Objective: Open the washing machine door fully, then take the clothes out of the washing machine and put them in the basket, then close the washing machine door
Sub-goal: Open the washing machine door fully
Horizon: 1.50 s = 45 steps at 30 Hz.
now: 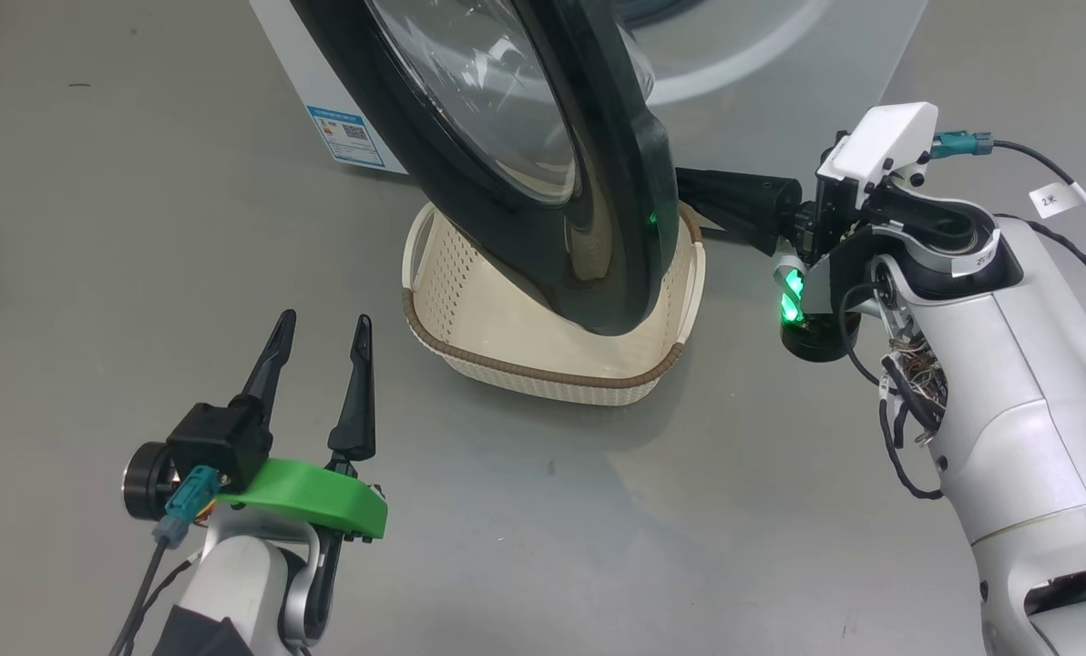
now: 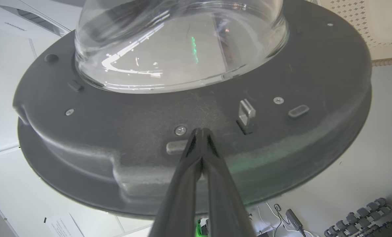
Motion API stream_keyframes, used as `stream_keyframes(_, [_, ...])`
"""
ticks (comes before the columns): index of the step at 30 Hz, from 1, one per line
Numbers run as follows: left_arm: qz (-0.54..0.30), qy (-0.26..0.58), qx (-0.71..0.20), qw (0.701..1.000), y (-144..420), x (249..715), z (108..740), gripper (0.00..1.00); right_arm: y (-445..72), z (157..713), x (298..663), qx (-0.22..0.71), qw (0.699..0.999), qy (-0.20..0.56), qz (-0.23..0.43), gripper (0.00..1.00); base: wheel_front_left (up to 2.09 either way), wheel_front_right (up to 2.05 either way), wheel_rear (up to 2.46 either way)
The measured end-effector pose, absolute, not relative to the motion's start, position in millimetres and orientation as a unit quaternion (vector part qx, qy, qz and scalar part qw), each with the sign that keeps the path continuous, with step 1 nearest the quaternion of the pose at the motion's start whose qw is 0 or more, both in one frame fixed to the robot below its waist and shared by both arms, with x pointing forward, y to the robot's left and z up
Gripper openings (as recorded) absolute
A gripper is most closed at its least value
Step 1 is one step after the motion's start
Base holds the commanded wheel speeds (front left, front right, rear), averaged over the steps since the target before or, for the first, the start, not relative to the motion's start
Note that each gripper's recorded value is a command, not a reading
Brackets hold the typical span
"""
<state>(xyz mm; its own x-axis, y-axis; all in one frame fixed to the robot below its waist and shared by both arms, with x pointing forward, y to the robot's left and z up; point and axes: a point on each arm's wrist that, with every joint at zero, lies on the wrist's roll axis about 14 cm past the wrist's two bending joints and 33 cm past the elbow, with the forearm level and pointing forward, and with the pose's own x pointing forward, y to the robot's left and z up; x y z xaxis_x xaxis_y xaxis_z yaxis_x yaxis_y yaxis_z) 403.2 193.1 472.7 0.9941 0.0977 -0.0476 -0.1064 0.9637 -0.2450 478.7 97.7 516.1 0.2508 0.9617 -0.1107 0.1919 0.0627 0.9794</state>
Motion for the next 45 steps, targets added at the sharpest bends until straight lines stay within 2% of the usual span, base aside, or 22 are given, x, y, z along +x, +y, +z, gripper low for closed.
stream_keyframes(29, [0.054, 0.015, -0.121, 0.991, 195, 397, 476, 1.00, 155, 529, 399, 0.548, 0.442, 0.557, 0.441, 0.00, 0.00, 0.00, 0.00])
stream_keyframes(45, [0.057, 0.023, -0.122, 0.991, 196, 391, 471, 1.00, 171, 527, 374, 0.526, 0.439, 0.570, 0.454, 0.00, 0.00, 0.00, 0.00])
